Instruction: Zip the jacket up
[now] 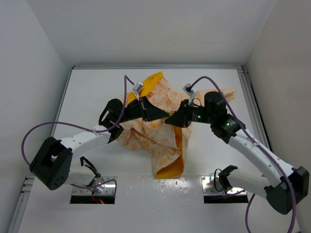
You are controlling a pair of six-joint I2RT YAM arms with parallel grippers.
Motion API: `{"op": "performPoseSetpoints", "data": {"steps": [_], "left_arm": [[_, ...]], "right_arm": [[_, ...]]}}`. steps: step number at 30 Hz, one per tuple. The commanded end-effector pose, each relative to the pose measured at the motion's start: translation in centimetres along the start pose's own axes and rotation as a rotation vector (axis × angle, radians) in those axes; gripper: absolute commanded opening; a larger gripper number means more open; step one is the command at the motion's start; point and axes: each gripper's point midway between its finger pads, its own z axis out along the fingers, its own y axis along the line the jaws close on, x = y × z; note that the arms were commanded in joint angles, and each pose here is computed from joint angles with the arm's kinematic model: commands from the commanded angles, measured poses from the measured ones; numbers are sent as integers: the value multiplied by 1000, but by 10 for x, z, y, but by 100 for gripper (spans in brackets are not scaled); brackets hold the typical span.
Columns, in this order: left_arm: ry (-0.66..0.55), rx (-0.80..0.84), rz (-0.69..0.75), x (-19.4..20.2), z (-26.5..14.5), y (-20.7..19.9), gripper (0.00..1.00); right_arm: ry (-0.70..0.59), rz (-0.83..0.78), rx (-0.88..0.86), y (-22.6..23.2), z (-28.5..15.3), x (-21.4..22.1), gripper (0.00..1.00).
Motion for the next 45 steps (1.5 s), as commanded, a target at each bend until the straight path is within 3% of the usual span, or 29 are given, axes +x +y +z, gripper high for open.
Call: {"op": "performPoseSetpoints", "data": {"steps": [1, 2, 6, 14, 17, 22, 27, 28, 31, 33, 42, 45], "left_arm": [[-15, 1, 33, 0, 5, 0, 0], [-10, -8, 25, 1, 4, 2, 0], [40, -25, 14, 21, -4, 15, 0], [126, 102, -60, 57, -14, 28, 0], [121, 168, -20, 54, -12, 20, 0], [90, 135, -6, 46, -16, 33, 0], [78, 125, 104, 33, -19, 26, 0], [84, 139, 126, 34, -16, 20, 0], [112, 169, 128, 41, -12, 9, 0], [111, 194, 136, 40, -10, 1, 0], [114, 205, 145, 41, -7, -7, 0], [112, 210, 142, 40, -8, -11, 0]], "right_arm": [[-36, -62, -42, 18, -6, -10, 7], [-37, -83, -35, 17, -7, -12, 0], [-9, -127, 22, 14, -23, -2, 0], [7, -236, 55, 23, -51, 0, 0], [9, -272, 57, 25, -55, -1, 0], [2, -269, 96, 20, -69, -1, 0], [19, -228, 72, 21, -69, 9, 0], [-10, -238, 53, 24, -66, 2, 1], [-46, -200, -3, 28, -54, -5, 27], [-44, -153, -47, 31, -46, -5, 32], [-37, -58, -49, 27, -37, -5, 36], [-23, -52, -4, 18, -37, 1, 42]]}}
